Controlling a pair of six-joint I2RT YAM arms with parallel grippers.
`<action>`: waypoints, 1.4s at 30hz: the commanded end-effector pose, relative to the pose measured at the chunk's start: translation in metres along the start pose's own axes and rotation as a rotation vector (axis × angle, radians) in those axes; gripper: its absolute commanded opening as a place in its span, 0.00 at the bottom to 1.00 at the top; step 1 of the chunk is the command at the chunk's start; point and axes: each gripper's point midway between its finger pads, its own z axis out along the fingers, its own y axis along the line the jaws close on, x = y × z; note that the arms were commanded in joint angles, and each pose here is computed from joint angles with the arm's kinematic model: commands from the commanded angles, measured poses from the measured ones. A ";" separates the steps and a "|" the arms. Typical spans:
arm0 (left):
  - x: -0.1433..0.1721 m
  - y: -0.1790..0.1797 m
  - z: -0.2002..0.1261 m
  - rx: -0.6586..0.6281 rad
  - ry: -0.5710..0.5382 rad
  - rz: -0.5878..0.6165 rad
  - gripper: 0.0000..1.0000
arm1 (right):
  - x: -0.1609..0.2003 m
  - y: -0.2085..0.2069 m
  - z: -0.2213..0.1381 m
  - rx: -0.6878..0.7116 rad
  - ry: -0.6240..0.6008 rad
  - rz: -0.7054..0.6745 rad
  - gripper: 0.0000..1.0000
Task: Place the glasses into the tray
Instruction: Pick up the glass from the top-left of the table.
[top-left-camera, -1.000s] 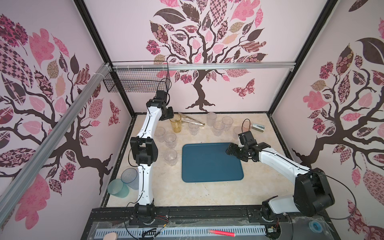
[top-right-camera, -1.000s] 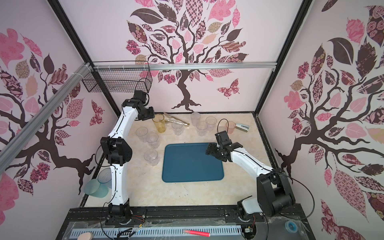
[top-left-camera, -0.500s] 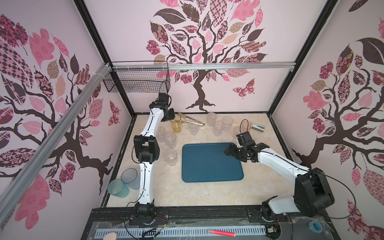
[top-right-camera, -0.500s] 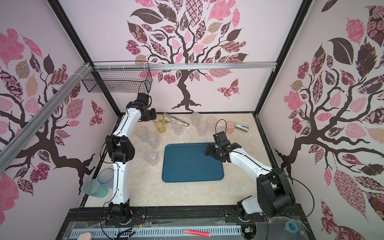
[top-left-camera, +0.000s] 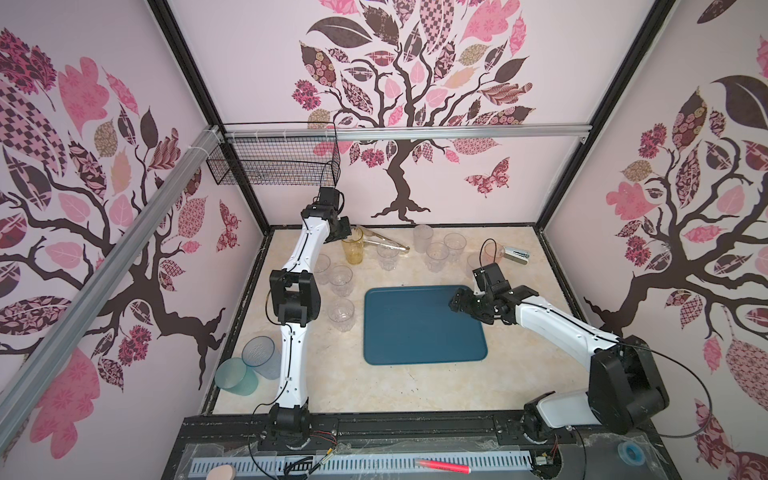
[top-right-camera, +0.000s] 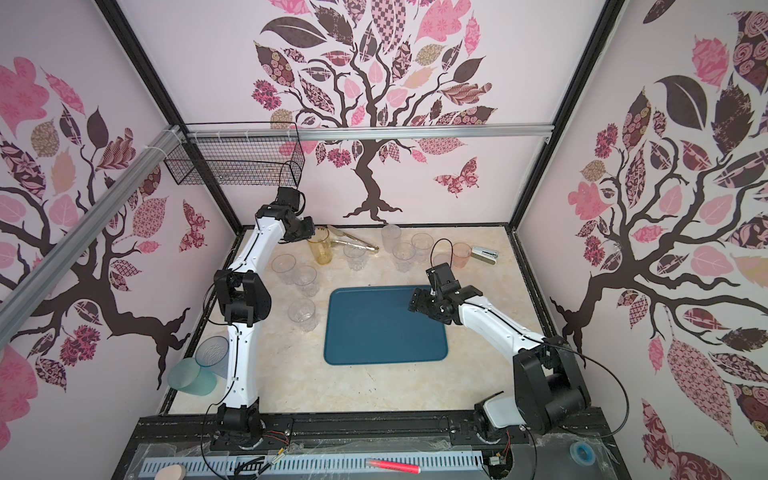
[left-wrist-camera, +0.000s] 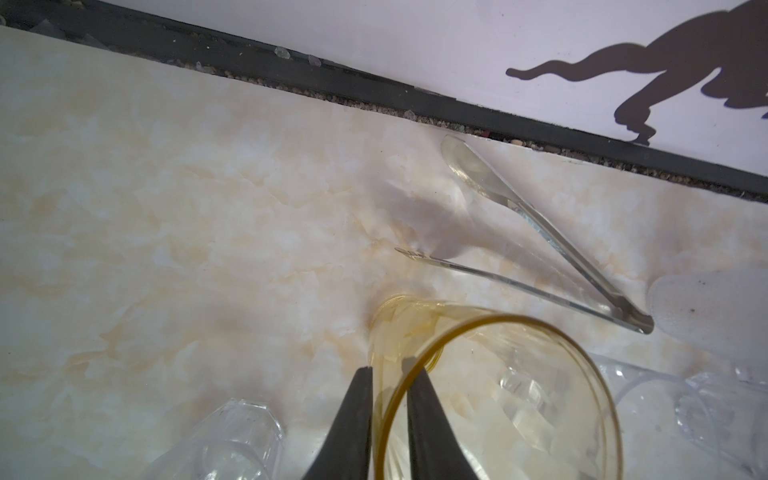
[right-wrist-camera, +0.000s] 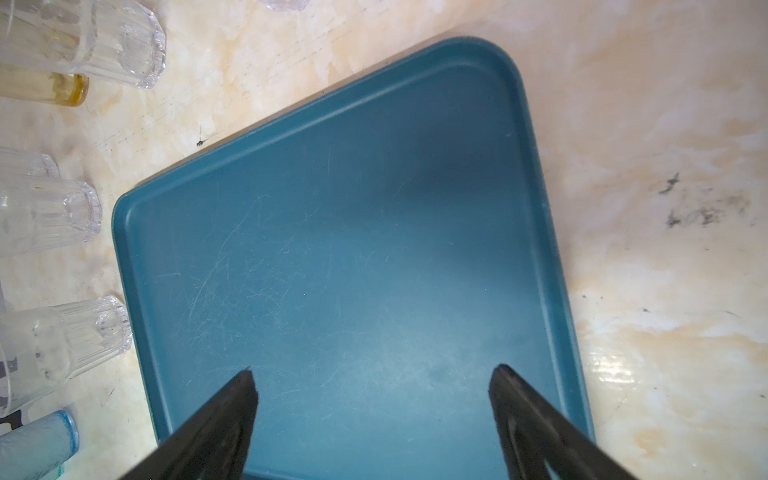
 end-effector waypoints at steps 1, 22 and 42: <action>0.001 0.001 0.002 -0.010 -0.002 -0.002 0.13 | -0.003 0.003 -0.005 -0.008 -0.017 -0.006 0.90; -0.024 -0.001 -0.038 -0.013 -0.095 0.000 0.00 | -0.003 0.005 -0.005 -0.017 -0.021 0.001 0.89; 0.012 -0.022 -0.193 0.019 -0.164 0.091 0.00 | -0.027 0.023 -0.012 -0.044 -0.076 -0.002 0.89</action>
